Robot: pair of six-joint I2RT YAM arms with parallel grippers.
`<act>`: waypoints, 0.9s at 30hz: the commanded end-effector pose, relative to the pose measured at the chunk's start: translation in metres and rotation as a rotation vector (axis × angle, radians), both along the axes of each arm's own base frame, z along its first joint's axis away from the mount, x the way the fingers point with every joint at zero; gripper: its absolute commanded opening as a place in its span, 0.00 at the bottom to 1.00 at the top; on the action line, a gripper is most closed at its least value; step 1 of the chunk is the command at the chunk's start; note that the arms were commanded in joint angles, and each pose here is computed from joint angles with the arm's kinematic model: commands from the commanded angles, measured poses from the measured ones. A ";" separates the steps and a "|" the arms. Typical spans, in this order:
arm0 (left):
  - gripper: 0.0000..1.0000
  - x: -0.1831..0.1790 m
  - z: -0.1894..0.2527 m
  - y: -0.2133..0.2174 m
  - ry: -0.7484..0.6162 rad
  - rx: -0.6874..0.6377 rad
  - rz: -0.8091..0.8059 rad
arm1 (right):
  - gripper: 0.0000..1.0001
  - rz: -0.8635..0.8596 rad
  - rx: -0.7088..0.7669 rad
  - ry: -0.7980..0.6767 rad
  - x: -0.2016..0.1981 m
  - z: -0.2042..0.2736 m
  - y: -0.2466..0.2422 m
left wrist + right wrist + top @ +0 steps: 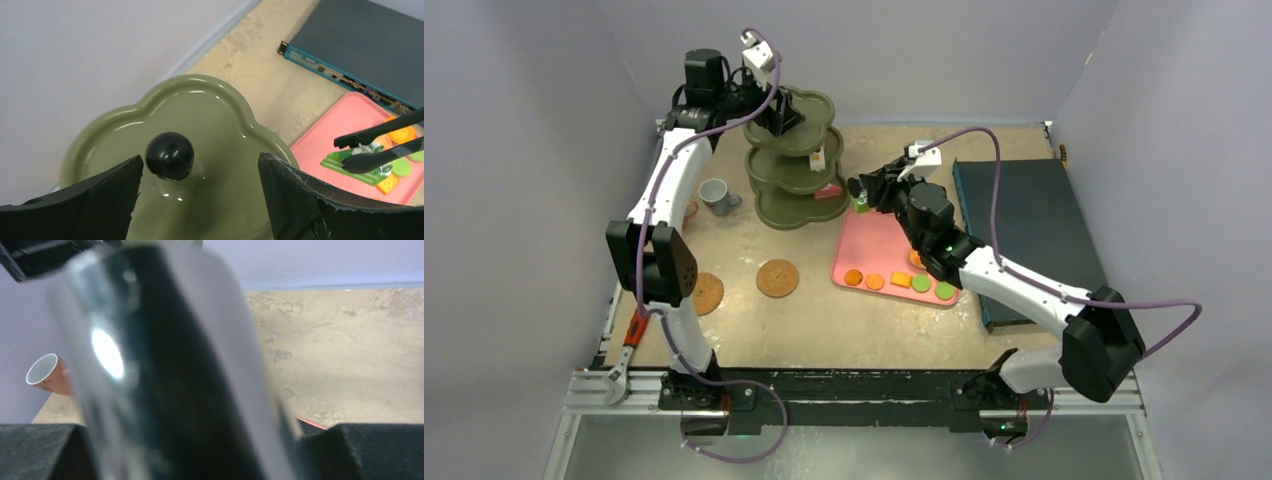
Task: Serve the afternoon tea
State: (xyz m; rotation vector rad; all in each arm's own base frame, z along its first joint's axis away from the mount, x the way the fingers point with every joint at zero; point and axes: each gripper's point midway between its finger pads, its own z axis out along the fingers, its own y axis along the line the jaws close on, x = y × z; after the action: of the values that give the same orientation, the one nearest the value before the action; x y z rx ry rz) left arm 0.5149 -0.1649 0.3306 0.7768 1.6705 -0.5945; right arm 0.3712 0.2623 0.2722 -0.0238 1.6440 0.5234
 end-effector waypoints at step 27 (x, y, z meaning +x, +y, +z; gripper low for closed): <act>0.04 0.013 0.039 0.005 -0.174 -0.151 0.300 | 0.27 -0.014 0.056 -0.058 -0.004 0.021 -0.005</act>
State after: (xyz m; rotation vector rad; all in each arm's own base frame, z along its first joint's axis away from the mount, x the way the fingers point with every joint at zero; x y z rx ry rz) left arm 0.5411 -0.1588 0.2973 0.5662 1.6835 -0.5592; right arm 0.3653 0.2571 0.2619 -0.0263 1.6615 0.5165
